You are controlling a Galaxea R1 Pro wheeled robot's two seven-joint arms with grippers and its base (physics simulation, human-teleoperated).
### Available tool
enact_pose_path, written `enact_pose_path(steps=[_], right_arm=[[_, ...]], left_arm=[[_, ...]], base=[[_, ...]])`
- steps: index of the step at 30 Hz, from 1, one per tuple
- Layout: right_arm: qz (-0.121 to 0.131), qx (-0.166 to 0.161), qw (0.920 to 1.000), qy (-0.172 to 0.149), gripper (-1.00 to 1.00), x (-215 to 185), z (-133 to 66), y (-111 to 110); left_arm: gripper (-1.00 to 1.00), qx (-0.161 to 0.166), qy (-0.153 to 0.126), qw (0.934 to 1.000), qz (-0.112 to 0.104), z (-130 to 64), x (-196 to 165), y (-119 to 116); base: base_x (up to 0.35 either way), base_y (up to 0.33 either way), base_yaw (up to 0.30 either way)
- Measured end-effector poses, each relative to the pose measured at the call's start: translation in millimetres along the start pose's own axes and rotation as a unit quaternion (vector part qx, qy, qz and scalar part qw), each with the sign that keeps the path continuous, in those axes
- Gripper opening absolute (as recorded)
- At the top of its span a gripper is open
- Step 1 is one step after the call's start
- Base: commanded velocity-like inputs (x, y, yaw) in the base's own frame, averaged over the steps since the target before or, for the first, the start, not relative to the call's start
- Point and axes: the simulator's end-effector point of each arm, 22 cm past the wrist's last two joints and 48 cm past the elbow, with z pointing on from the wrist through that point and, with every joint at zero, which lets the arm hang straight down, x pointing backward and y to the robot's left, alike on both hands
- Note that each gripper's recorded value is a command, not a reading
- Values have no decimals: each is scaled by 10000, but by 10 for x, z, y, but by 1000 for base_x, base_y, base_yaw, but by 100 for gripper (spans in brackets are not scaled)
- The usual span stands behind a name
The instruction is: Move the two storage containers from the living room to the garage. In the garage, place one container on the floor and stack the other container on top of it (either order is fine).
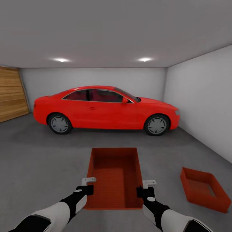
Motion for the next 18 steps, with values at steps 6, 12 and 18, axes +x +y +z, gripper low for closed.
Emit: enact_pose_path(steps=[6,12,18], right_arm=[[1,1,10000,-3,-100,-3,0,0],[2,0,10000,-2,-100,-2,0,-1],[4,1,10000,0,-100,0,0,-1]], left_arm=[[-100,2,-2,10000,-2,0,-1,0],[-100,0,-1,10000,-1,0,-1,-1],[-100,0,0,10000,3,1,-3,-2]], base=[[322,36,-227],[320,156,-283],[303,215,-283]])
